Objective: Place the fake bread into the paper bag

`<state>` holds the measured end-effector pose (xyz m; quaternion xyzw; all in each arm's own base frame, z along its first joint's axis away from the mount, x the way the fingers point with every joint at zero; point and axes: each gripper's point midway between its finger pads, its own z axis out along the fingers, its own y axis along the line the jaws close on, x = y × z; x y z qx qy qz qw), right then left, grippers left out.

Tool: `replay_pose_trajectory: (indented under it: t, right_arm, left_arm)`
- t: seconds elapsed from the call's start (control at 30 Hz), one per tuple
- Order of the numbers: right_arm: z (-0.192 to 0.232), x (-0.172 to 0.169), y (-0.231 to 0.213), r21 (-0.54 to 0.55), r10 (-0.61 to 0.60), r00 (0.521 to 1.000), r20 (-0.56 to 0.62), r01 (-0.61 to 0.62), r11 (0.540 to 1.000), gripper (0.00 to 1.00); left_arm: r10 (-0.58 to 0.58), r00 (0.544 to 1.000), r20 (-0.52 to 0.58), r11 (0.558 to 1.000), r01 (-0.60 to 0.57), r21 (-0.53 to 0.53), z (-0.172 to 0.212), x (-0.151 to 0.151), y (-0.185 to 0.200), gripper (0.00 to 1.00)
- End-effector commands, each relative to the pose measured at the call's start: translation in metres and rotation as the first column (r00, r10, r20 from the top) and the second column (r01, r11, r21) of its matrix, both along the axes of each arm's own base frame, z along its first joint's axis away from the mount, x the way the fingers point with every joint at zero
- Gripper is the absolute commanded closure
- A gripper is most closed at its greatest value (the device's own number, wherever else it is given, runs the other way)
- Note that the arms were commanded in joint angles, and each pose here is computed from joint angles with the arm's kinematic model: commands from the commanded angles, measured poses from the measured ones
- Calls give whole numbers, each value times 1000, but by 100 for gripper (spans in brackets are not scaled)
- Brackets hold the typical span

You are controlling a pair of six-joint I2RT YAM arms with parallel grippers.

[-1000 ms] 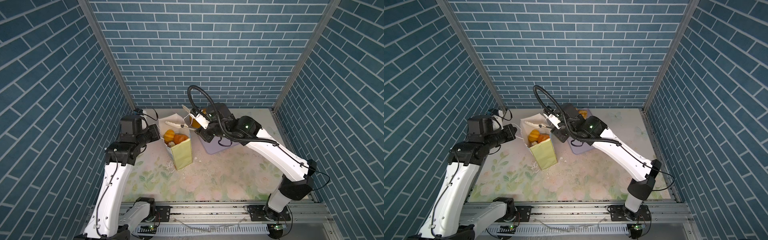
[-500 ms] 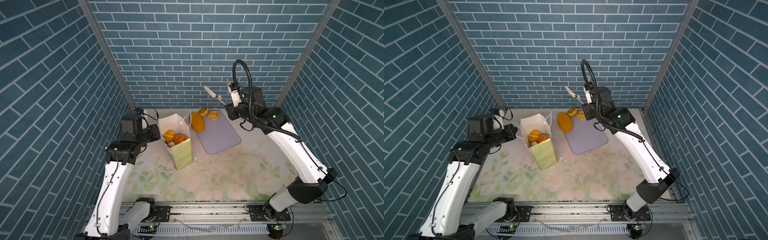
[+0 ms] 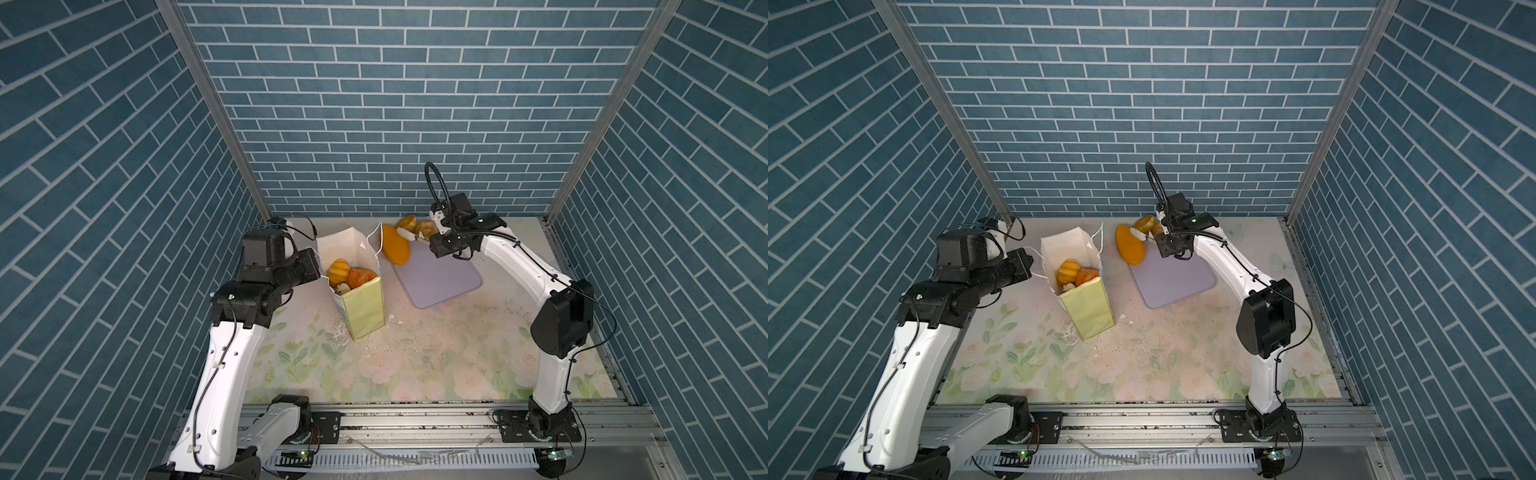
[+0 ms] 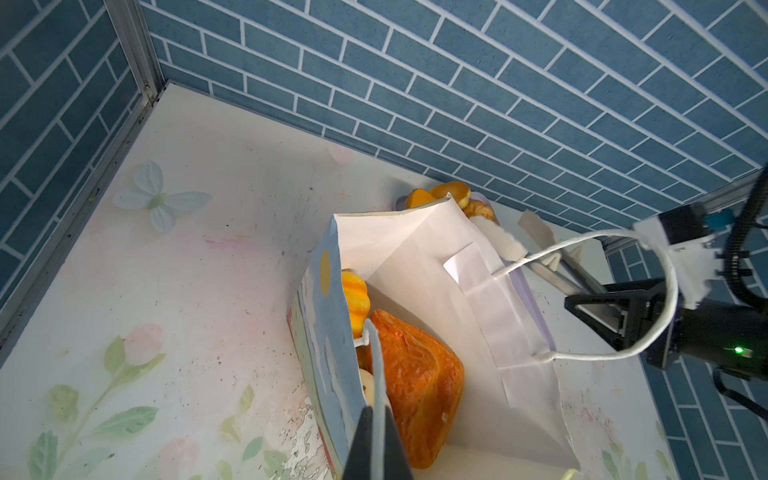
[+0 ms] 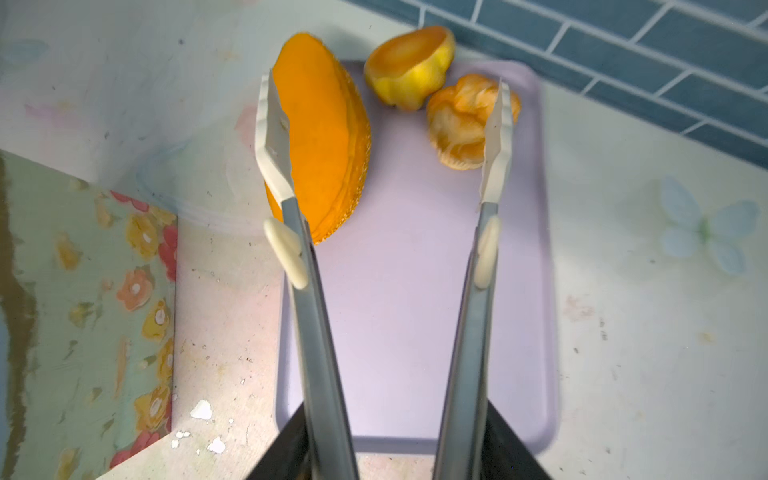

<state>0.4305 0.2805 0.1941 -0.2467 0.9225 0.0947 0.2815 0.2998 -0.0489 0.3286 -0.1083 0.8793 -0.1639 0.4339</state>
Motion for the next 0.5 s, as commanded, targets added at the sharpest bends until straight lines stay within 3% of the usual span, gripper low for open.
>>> replay_pose_trajectory:
  t: [0.0,0.3,0.47]
  right_arm:
    - [28,8,24,108,37,998,43,-42,993,43]
    - [0,15,49,132,59,998,-31,-54,990,38]
    - [-21,24,54,114,29,998,-50,-24,993,40]
  left_arm:
    - [12,1000,0,1000,-12,7,6,-2,2,100]
    - [19,1000,-8,1000,-19,-2,3,-2,2,100]
    - [17,1000,-9,1000,-17,-5,2,-2,1,100]
